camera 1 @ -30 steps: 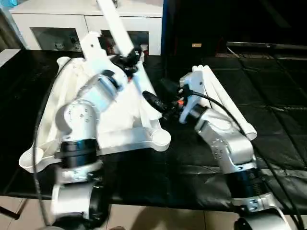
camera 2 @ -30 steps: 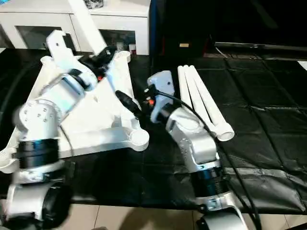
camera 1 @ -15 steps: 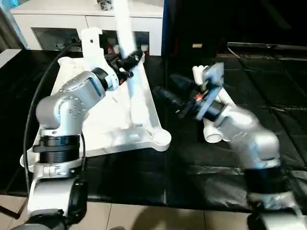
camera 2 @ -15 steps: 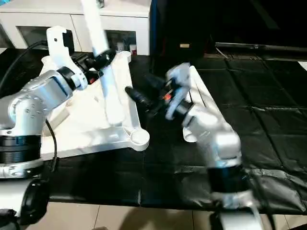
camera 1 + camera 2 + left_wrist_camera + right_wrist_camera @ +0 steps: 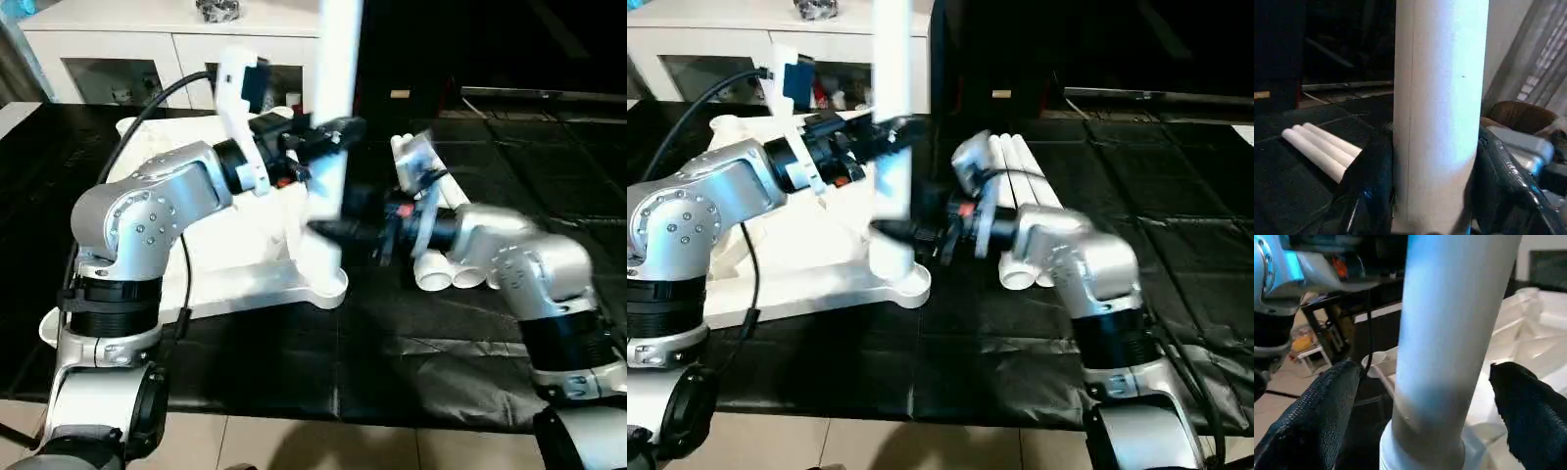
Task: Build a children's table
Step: Pick table leg
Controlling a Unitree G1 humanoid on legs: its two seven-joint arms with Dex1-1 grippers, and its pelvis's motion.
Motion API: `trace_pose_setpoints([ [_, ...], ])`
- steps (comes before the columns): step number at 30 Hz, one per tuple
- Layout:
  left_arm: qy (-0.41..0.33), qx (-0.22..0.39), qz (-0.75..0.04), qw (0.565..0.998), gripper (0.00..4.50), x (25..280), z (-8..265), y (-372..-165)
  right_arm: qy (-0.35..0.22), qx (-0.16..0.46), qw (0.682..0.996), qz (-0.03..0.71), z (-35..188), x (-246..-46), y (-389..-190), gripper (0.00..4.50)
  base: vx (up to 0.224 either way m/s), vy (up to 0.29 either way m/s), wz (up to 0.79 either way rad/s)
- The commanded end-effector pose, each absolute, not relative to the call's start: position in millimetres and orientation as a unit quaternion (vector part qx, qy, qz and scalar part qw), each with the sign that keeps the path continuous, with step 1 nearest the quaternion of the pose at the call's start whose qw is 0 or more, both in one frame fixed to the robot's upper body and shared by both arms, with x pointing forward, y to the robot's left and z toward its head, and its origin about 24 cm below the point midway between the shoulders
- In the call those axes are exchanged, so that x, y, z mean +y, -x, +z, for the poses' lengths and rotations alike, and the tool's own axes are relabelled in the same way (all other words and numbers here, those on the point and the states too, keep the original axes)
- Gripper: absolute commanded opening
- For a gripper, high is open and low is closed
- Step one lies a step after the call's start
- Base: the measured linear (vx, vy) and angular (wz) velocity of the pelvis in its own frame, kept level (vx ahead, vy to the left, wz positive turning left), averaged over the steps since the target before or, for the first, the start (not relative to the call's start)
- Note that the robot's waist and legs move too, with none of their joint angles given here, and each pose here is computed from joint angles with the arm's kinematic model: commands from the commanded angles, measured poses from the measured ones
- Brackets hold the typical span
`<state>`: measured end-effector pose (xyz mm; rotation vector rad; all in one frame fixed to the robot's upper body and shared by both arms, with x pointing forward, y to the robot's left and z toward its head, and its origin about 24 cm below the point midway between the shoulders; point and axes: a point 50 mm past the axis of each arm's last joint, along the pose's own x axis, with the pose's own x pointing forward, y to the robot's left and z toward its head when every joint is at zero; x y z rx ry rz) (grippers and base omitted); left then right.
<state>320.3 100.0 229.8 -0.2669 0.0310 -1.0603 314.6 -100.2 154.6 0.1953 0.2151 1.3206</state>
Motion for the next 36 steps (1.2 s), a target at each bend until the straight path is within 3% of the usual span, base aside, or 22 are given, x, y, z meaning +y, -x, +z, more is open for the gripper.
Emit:
trace_pose_setpoints([
  [1, 0.112, 0.000, -0.528, 0.842, 1.84, 94.3, 241.1, -315.0, -0.084, 0.108, 0.771, 0.621, 156.8, -98.7, -314.5, 4.50, 0.000, 0.000, 0.00],
  [8, 0.102, 0.002, -0.563, 0.820, 1.84, 90.2, 242.5, -307.1, -0.109, 0.126, 0.770, 0.616, 154.1, -96.5, -318.3, 4.50, 0.000, 0.000, 0.00],
  [22, 0.102, -0.001, -0.573, 0.813, 1.84, 84.0, 243.4, -306.6, -0.133, 0.137, 0.757, 0.624, 148.3, -94.2, -314.8, 3.26, 0.000, 0.000, 0.00],
  [31, 0.093, 0.001, -0.580, 0.809, 1.84, 81.5, 242.3, -305.7, -0.112, 0.159, 0.755, 0.626, 139.1, -92.9, -312.0, 2.46, 0.000, 0.000, 0.00],
  [36, 0.092, 0.001, -0.581, 0.809, 1.84, 81.0, 242.7, -305.9, -0.104, 0.166, 0.755, 0.626, 136.2, -93.3, -311.0, 2.25, 0.000, 0.000, 0.00],
])
